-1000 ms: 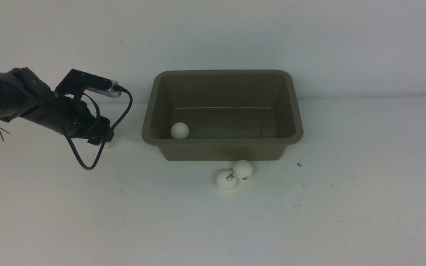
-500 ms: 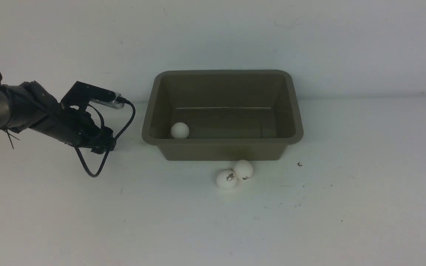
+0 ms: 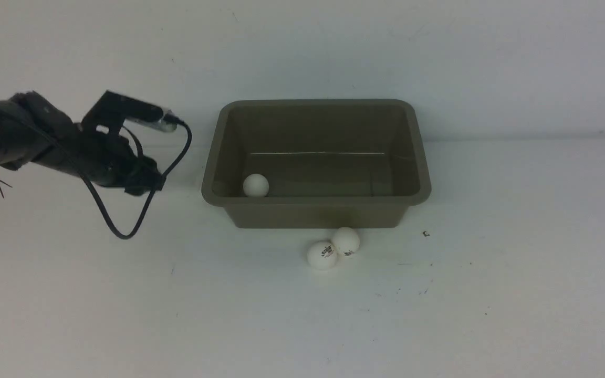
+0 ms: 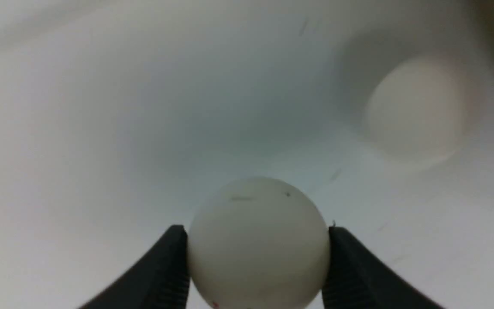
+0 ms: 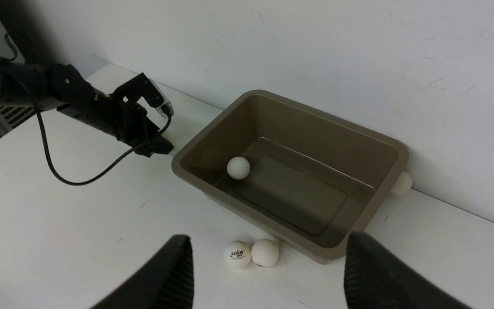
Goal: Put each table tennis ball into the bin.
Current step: Use the left arm to clamp the table tennis ball closest to it, then use the left arm to put the table tennis ball into the box, then use the left arm to clamp the table tennis ball closest to it
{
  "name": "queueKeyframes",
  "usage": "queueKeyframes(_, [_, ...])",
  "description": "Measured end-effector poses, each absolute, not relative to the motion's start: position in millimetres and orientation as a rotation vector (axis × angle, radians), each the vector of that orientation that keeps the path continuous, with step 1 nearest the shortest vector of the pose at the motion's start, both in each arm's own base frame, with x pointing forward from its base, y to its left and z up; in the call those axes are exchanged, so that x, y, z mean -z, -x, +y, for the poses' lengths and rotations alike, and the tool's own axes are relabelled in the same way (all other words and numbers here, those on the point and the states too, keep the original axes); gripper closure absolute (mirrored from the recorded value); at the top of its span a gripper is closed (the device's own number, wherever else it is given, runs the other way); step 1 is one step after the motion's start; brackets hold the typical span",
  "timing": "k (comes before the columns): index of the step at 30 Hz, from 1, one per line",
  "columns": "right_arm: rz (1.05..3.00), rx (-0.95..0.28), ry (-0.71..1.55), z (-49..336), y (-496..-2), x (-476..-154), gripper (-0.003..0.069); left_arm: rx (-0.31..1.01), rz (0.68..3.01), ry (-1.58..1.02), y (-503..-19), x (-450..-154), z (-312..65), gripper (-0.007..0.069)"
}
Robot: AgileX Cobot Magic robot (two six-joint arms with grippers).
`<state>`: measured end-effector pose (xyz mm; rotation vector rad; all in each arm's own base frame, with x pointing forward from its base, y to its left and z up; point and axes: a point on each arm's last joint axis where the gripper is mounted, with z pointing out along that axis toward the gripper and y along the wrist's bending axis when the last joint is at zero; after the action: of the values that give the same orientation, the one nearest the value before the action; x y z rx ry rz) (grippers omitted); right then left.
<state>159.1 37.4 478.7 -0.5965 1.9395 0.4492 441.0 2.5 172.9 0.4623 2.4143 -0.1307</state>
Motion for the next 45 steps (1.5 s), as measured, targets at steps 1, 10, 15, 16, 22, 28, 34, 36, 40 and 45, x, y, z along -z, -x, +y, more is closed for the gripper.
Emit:
queueKeyframes(1, [1.94,-0.449,0.597,37,-159,-479,0.0241,0.132,2.376,-0.472,-439,-187,0,0.027])
queueKeyframes(10, [1.938,-0.45,0.598,38,-159,-479,0.0251,0.425,2.024,-0.632,-417,-274,-35,0.027])
queueKeyframes(15, [1.938,-0.449,0.598,37,-159,-479,0.0251,0.619,1.868,-0.849,-415,-264,-75,0.027])
queueKeyframes(16, [1.938,-0.449,0.598,37,-159,-479,0.0251,0.63,1.868,-0.867,-416,-257,-84,0.027])
queueKeyframes(22, [1.938,-0.45,0.598,38,-159,-479,0.0251,0.516,1.879,-1.017,-426,-212,-118,0.0268])
queueKeyframes(28, [1.938,-0.45,0.598,38,-159,-479,0.0251,0.539,1.894,-0.948,-427,-214,-124,0.0171])
queueKeyframes(34, [1.937,-0.451,0.598,38,-159,-479,0.0251,0.407,1.922,-0.627,-435,-249,-92,0.0123])
queueKeyframes(36, [1.937,-0.451,0.598,38,-159,-479,0.0251,0.384,1.922,-0.563,-436,-257,-75,0.0133])
queueKeyframes(40, [1.937,-0.451,0.598,38,-159,-479,0.0251,0.395,1.934,-0.482,-437,-262,-51,0.0153])
queueKeyframes(45, [1.937,-0.451,0.598,38,-159,-479,0.0251,0.479,2.003,-0.43,-432,-258,-7,0.0168])
